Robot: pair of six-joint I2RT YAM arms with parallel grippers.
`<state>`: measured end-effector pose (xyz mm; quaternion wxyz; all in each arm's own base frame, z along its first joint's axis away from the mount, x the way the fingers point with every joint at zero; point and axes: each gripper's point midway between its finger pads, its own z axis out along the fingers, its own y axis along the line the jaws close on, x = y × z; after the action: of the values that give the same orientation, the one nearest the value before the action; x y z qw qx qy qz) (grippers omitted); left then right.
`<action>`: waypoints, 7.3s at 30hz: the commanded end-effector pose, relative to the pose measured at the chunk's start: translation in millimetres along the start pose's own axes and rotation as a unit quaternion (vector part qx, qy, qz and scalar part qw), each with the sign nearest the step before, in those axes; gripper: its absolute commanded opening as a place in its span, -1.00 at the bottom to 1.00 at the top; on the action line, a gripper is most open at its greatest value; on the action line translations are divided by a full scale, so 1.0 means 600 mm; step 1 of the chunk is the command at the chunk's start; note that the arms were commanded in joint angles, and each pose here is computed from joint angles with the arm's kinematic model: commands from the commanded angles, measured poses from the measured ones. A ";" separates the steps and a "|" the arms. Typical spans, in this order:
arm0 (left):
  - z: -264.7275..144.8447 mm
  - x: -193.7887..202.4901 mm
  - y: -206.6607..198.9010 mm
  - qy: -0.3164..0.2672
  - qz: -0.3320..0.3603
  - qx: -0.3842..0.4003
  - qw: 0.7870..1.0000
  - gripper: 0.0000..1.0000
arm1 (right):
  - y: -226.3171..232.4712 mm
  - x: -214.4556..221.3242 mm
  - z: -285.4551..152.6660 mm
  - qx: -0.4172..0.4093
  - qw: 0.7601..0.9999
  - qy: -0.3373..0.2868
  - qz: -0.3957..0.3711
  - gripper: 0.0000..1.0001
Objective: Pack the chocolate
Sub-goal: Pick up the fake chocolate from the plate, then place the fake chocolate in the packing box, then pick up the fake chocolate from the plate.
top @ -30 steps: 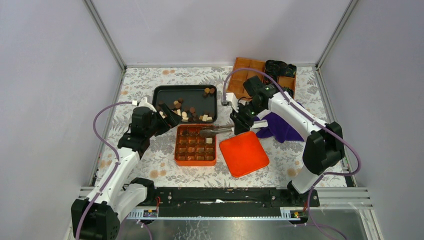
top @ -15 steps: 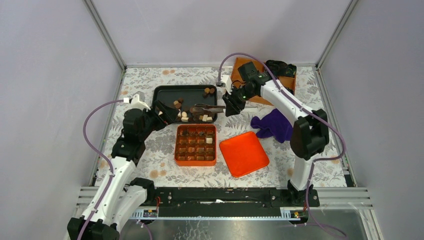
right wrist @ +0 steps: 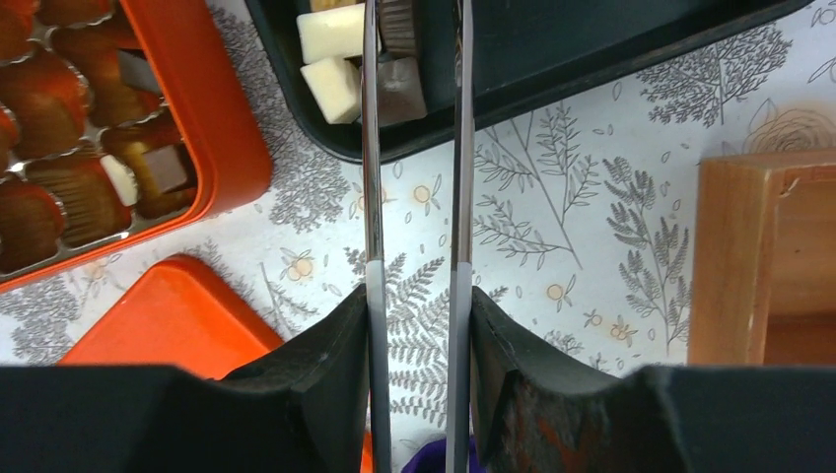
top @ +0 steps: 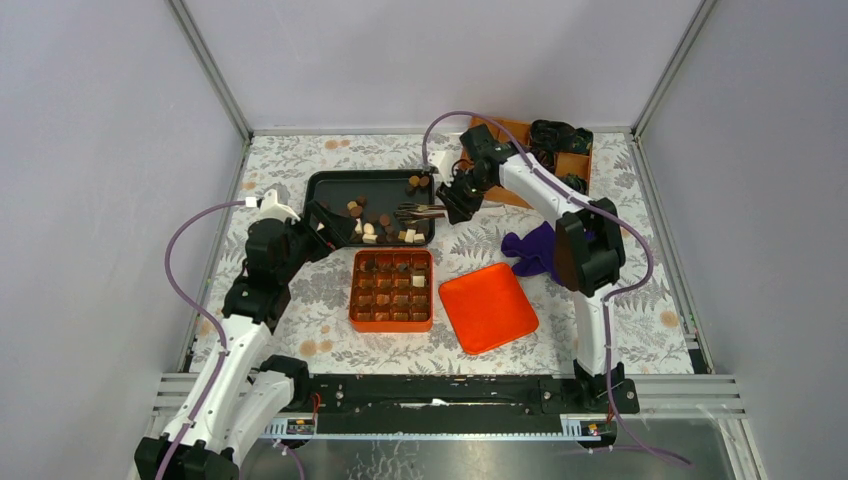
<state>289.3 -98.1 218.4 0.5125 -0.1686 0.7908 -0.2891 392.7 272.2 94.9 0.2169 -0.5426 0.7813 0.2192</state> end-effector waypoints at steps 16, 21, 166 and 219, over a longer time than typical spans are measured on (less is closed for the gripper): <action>0.013 -0.011 0.005 -0.020 0.009 0.002 1.000 0.97 | -0.005 -0.069 0.045 0.012 0.998 -0.012 -0.057 -0.11; 0.016 -0.010 0.005 -0.017 0.009 0.001 1.000 0.97 | -0.013 -0.077 0.059 0.020 0.999 -0.007 -0.049 -0.09; 0.001 0.030 0.034 0.007 0.011 -0.013 1.000 0.97 | 0.010 -0.099 0.016 0.022 0.998 -0.016 -0.054 -0.13; 0.004 0.016 0.023 0.004 0.023 -0.008 1.000 0.97 | 0.017 -0.180 -0.003 0.022 0.995 -0.091 -0.043 -0.69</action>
<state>283.0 -95.5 180.0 0.4855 -0.1686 0.8137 -0.2716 420.6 354.2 66.7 0.2323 -0.5644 0.7651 0.2050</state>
